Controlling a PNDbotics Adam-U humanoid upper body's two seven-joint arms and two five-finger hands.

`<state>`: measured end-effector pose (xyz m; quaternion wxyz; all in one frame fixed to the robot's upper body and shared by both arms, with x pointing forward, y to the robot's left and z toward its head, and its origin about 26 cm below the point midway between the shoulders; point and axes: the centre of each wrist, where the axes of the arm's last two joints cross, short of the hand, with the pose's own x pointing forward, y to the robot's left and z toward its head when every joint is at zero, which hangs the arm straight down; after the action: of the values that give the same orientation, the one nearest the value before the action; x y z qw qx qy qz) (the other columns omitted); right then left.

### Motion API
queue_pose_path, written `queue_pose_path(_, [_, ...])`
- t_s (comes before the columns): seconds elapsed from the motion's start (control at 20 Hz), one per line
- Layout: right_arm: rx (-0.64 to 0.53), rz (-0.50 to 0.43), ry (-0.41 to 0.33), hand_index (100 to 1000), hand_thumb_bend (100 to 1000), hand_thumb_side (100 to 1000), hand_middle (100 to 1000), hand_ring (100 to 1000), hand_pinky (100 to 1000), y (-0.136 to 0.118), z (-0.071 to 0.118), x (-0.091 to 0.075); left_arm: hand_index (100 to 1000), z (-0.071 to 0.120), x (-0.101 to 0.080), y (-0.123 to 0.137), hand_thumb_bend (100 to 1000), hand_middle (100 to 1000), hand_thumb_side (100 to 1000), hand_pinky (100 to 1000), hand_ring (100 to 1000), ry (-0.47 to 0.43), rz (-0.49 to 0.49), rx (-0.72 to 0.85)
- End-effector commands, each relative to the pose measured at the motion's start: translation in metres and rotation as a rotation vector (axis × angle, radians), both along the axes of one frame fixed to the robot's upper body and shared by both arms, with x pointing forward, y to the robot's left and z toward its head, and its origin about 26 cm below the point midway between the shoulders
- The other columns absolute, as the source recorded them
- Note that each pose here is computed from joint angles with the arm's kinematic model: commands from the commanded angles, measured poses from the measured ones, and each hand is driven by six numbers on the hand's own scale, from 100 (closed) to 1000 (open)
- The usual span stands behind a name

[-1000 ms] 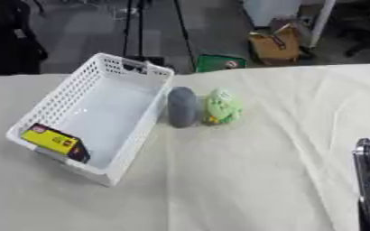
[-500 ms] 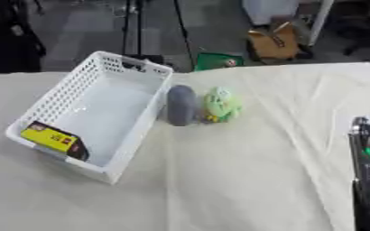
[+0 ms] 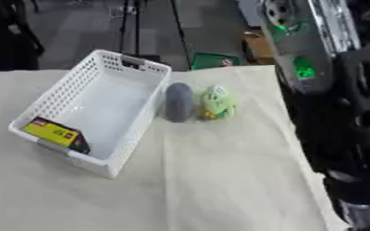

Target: Pick up objects on the table and place them in the box.

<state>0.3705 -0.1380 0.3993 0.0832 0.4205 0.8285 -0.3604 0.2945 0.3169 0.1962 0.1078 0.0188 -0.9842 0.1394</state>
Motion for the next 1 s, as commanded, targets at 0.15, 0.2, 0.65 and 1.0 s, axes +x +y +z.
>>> queue_pose_path(0.15, [-0.254,-0.135,0.113,972,190,1000,904,888,852,0.025,0.014,0.032,759,0.006,-0.003,0.001,100,786,675,706,679,-0.012,-0.007,0.022])
queue_pose_path(0.2, [-0.292,-0.159,0.140,972,190,1000,904,888,852,0.029,0.014,0.041,759,0.006,-0.003,0.001,100,786,675,706,679,-0.011,-0.008,0.022])
queue_pose_path(0.65, [-0.472,-0.302,0.335,1000,455,1000,936,918,876,0.037,-0.009,0.092,759,0.005,-0.003,0.000,100,786,672,705,680,-0.012,-0.018,0.023])
queue_pose_path(1.0, [-0.600,-0.409,0.487,1000,620,1000,931,940,894,0.018,-0.025,0.113,759,0.005,-0.003,0.000,100,787,672,705,681,-0.014,-0.020,0.024])
